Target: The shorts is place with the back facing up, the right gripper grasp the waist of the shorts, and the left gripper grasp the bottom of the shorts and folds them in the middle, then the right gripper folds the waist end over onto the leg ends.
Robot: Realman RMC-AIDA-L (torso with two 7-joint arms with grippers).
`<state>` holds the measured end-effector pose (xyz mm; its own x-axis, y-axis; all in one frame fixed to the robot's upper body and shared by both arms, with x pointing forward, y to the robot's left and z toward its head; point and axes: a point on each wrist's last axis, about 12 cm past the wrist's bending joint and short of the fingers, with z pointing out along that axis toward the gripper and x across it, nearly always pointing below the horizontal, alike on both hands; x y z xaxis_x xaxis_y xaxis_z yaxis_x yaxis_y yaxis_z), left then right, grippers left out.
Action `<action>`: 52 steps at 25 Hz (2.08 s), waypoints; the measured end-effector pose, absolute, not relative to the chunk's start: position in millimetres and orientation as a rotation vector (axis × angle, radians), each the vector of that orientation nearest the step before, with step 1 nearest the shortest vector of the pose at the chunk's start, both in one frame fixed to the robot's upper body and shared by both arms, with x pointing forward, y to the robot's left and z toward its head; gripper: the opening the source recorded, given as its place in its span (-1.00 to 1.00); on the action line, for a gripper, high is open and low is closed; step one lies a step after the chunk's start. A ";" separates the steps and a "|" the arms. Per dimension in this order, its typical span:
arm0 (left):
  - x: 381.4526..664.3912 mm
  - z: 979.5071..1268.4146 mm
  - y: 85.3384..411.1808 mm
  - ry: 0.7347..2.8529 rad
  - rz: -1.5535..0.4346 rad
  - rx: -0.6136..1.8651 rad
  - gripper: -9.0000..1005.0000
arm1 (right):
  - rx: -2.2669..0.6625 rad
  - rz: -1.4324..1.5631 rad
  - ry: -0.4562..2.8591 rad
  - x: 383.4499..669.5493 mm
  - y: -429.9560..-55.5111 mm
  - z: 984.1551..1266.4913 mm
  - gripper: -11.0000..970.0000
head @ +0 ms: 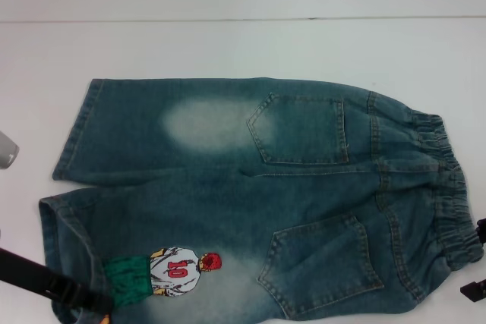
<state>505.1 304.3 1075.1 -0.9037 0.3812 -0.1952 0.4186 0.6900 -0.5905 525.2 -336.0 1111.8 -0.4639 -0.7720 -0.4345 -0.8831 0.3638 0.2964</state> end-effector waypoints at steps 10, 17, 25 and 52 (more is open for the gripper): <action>505.2 1074.9 303.9 2.826 -1.014 0.668 -0.97 | -1.478 0.720 2.359 523.0 -339.0 1104.0 0.75; 506.0 1076.4 305.7 2.825 -1.015 0.663 -0.97 | -1.497 0.753 2.349 520.0 -338.9 1106.2 0.18; 504.9 1076.1 306.2 2.828 -1.031 0.659 -0.97 | -1.484 0.743 2.338 520.2 -340.8 1106.4 -0.67; 590.8 1126.6 284.3 2.446 -0.907 0.526 -0.97 | -1.030 0.641 1.942 538.4 -374.6 1146.8 -0.81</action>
